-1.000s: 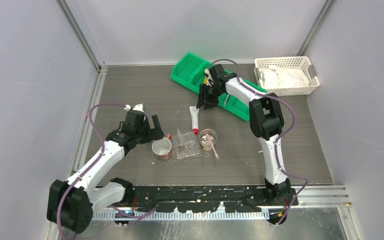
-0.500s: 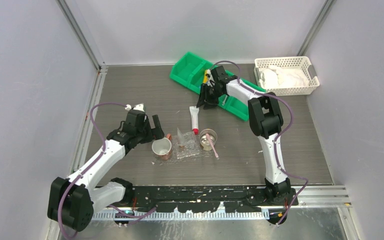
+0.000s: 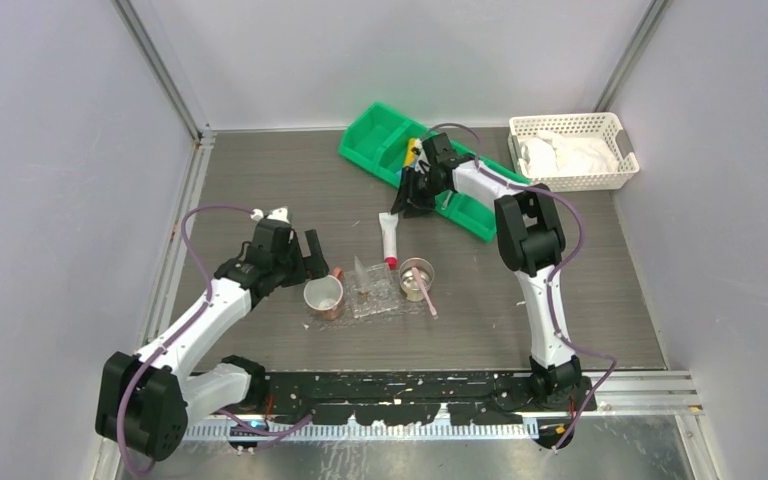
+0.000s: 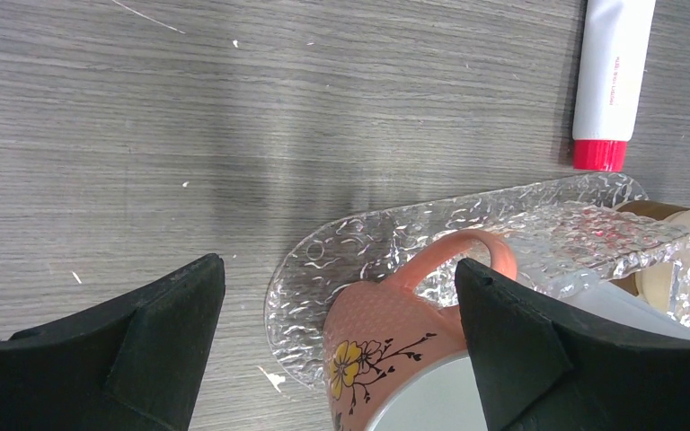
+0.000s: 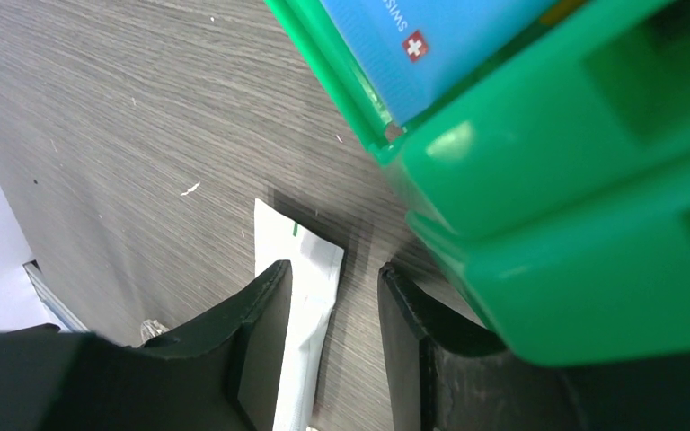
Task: Prepare toiletry sets of a toothbrush and toothpaste on the tray
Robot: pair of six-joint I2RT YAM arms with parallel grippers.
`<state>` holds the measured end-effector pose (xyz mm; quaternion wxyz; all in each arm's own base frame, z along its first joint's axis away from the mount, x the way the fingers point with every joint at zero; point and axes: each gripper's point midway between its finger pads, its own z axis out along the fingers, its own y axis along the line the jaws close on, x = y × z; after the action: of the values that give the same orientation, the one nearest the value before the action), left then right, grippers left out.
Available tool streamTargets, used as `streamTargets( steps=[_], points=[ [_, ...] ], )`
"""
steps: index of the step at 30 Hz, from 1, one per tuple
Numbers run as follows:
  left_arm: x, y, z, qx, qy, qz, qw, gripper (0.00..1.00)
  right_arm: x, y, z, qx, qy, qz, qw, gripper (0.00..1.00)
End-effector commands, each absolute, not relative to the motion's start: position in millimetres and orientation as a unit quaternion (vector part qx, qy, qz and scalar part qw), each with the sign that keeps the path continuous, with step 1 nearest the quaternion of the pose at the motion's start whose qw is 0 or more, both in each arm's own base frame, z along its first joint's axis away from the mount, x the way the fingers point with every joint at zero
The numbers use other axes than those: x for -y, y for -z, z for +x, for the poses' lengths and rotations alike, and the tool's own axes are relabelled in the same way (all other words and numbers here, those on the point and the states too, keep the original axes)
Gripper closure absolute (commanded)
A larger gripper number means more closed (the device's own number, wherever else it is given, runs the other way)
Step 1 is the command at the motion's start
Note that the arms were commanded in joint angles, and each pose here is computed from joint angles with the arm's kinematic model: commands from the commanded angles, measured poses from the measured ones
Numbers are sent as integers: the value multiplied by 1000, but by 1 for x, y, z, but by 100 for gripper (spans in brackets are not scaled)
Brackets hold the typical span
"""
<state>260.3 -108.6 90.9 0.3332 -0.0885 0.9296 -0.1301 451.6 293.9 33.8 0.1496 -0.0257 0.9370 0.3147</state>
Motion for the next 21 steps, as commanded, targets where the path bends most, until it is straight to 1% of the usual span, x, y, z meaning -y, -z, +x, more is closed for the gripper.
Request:
streamTargets(
  steps=[1, 5, 16, 19, 21],
  points=[
    [110, -92, 263, -929, 134, -84, 336, 0, -306, -30, 453, -931, -330, -39, 153, 54],
    [111, -92, 264, -928, 135, -83, 337, 0, -313, -30, 450, -931, -328, -51, 153, 55],
    [110, -92, 264, -928, 132, -82, 337, 0, -316, -23, 446, -943, -276, -82, 167, 56],
    [110, -92, 264, -928, 133, -83, 337, 0, -317, -22, 446, -943, -278, -79, 168, 60],
    [109, -92, 263, -928, 132, -83, 338, 0, -317, -21, 445, -942, -280, -78, 166, 64]
  ],
)
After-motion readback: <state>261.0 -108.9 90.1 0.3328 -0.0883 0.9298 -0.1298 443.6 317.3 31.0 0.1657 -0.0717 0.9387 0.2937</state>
